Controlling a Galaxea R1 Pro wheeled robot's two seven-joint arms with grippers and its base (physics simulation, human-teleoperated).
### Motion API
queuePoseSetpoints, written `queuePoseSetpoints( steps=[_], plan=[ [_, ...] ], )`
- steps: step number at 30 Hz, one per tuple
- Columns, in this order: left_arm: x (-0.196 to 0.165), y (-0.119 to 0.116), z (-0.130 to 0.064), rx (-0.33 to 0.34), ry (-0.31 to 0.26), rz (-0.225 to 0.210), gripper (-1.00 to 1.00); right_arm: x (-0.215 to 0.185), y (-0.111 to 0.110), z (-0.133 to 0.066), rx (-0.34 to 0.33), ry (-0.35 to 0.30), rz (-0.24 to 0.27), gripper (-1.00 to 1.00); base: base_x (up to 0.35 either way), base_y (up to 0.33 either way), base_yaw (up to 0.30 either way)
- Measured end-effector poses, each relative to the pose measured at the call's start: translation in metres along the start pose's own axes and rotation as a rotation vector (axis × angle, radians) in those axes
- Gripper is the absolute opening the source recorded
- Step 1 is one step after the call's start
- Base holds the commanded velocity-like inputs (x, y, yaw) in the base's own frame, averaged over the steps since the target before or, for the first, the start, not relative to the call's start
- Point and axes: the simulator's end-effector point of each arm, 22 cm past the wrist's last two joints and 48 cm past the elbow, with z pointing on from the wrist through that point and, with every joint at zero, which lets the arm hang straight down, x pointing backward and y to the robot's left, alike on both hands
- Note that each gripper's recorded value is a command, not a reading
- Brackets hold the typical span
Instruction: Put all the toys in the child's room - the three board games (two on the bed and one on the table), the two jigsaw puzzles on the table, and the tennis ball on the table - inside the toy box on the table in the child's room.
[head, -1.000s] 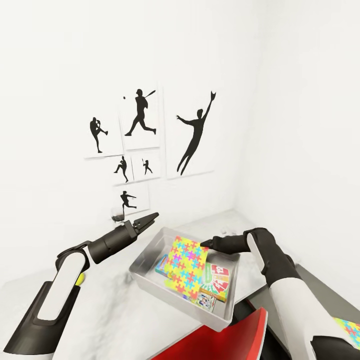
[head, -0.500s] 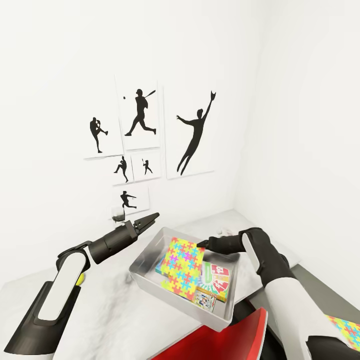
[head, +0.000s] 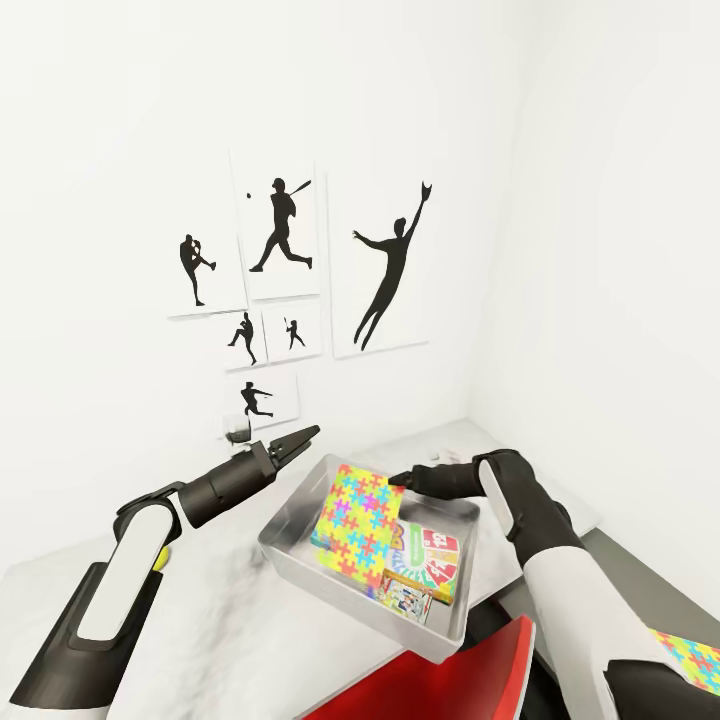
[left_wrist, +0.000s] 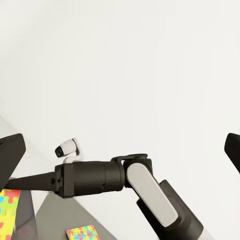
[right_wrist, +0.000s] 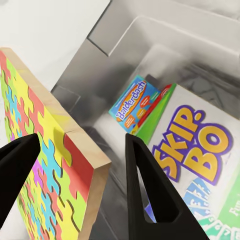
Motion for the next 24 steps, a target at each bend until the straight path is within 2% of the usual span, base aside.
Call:
queuePoseSetpoints(
  steps=[9,18,21,24],
  plan=[
    [0.0,0.0,0.001,0.0,0.0,-0.001,1.0,-0.015,0.002,0.005,-0.009,0.008,0.011,-1.0,0.0,0.0,0.0],
    [0.001,0.0,0.001,-0.001,0.001,-0.001,1.0,-0.03,-0.002,0.01,0.01,-0.014,0.007,-1.0,0.0,0.0,0.0],
    [0.001,0.0,0.001,0.0,0.001,-0.001,1.0,-0.033,-0.004,0.01,0.019,-0.026,0.01,-1.0,0.0,0.0,0.0],
    [0.001,0.0,0.001,-0.001,0.001,-0.001,1.0,-0.042,-0.004,0.013,0.025,-0.066,0.006,-1.0,0.0,0.0,0.0]
  ],
)
